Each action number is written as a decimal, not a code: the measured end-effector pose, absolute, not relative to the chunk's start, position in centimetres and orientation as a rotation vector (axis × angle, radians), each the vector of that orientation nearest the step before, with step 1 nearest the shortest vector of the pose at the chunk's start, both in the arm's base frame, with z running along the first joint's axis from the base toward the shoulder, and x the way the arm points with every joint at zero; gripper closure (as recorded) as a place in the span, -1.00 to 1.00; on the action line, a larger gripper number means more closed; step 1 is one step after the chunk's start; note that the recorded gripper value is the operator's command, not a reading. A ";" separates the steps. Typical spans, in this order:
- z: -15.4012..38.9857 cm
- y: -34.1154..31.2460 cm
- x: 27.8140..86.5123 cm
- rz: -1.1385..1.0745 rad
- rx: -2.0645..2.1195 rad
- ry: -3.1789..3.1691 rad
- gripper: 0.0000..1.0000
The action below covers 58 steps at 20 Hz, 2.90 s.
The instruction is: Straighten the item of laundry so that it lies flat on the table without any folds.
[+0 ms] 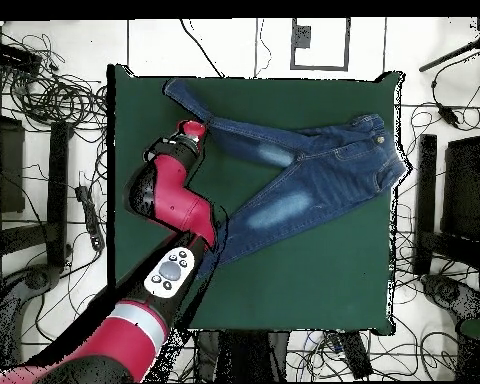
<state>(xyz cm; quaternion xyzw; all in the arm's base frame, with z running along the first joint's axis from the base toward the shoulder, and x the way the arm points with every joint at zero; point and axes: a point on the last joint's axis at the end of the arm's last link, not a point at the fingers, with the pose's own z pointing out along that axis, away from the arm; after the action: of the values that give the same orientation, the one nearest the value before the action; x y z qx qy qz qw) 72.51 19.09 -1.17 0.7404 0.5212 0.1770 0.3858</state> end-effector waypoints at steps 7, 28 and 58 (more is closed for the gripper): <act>-1.3 19.3 71.6 0.435 1.885 1.337 1.00; 1.1 18.9 71.2 0.440 1.898 1.312 1.00; 0.2 19.6 70.2 0.427 1.892 1.324 1.00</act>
<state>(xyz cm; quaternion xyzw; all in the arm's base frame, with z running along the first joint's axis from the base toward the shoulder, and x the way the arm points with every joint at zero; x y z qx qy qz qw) 70.22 19.57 0.23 0.7431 0.5200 0.1678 0.3864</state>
